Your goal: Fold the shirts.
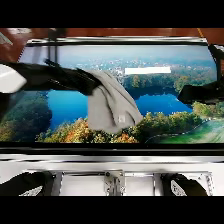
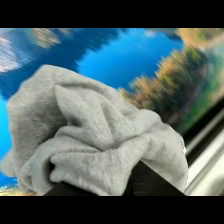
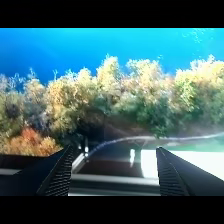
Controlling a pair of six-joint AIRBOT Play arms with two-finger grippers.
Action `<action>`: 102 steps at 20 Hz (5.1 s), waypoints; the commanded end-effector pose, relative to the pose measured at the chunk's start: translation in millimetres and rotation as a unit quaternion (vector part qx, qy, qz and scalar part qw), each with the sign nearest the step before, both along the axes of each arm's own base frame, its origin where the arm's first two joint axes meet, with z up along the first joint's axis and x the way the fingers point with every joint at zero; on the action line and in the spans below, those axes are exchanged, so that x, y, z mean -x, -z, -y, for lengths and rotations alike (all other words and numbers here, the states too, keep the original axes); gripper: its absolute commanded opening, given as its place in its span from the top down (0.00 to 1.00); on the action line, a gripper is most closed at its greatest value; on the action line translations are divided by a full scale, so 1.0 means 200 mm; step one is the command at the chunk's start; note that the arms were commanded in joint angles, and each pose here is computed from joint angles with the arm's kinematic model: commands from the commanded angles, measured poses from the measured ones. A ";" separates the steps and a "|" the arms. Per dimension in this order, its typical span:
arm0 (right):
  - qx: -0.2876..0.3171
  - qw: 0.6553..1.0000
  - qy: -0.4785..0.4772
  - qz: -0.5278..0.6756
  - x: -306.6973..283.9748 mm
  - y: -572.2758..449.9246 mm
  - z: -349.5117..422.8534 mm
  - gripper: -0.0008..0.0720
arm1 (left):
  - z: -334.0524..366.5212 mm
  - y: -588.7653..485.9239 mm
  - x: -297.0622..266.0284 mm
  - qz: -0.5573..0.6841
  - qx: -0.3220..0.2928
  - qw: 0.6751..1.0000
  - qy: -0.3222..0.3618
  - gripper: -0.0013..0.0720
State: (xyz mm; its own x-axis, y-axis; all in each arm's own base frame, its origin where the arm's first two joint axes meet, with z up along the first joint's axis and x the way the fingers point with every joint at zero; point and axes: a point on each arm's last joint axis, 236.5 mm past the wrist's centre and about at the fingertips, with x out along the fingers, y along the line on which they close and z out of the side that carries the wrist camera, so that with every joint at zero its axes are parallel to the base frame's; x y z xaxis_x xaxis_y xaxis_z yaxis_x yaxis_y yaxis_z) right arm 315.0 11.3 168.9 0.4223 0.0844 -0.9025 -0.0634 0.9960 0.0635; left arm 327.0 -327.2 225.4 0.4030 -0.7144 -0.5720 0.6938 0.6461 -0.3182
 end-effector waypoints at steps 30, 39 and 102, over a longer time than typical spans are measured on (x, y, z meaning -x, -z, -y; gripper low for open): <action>-0.265 0.918 0.018 -0.296 0.11 1.14 -0.29 0.03 | -0.24 1.62 0.24 -0.410 -0.008 0.887 -0.211 0.02; -0.259 0.917 0.028 -0.301 0.11 1.15 -0.29 0.04 | -0.19 1.74 0.26 -0.426 -0.009 0.880 -0.210 0.86; -0.221 0.967 0.005 -0.129 -0.51 0.41 -0.26 0.23 | -0.76 0.54 -0.14 -0.127 -0.063 0.975 -0.173 0.94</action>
State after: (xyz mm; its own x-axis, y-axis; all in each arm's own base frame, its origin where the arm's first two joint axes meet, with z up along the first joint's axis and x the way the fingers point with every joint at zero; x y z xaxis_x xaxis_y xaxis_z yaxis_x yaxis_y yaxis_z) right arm 483.7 118.4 99.5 0.3863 0.5947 -0.7051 -0.0758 0.7823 0.6183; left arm 341.2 -187.4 106.7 0.3885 -0.4876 -0.7818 0.3532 0.8625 -0.3624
